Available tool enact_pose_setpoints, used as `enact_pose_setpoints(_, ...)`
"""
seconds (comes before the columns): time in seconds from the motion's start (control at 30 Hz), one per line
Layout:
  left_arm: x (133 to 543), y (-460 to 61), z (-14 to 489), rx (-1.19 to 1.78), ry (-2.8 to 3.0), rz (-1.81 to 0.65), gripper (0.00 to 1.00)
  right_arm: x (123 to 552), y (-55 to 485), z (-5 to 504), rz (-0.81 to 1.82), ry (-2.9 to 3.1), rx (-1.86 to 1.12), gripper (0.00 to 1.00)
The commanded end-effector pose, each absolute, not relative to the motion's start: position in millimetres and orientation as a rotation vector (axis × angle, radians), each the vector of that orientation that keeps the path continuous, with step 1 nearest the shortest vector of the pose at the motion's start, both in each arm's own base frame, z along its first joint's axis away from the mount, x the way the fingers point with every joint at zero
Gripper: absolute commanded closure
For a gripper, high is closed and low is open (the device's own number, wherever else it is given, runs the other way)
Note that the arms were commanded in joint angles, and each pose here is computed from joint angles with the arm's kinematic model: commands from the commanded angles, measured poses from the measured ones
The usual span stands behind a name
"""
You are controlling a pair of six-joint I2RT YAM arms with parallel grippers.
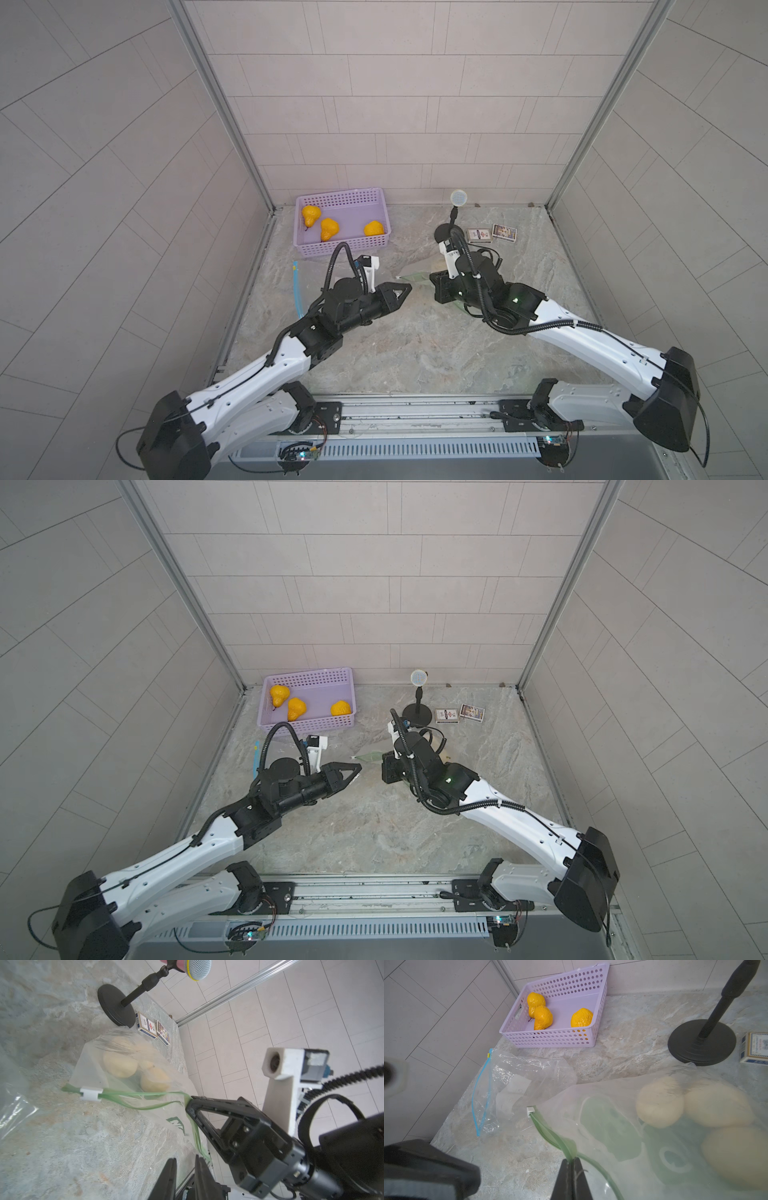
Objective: Open the zip-top bag and take out the pear
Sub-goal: Open the zipper of the food storage bag at the center of the board.
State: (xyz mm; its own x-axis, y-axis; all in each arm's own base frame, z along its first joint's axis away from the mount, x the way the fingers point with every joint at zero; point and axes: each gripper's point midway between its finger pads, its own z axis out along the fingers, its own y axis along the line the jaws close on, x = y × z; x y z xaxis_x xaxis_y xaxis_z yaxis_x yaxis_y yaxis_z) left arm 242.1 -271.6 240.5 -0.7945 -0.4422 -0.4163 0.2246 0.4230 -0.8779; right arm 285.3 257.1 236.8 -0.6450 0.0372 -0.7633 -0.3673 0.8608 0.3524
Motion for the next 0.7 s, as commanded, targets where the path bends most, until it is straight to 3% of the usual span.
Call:
enact_pose_setpoints(0.0,251.2,-282.5,254.2,-0.239,1.971,-1.47,0.8,277.3,255.7,241.3,0.672,2.187,-0.202,1.0)
enact_pose_setpoints(0.4,254.5,-316.9,224.1,-0.26,2.052,-1.498,0.85,269.3,245.8,249.4,0.68,2.155,-0.181,1.0)
enact_pose_setpoints(0.67,280.9,-317.4,227.9,-0.343,1.979,-1.427,0.84,262.2,249.5,245.0,0.745,2.154,-0.185,1.0)
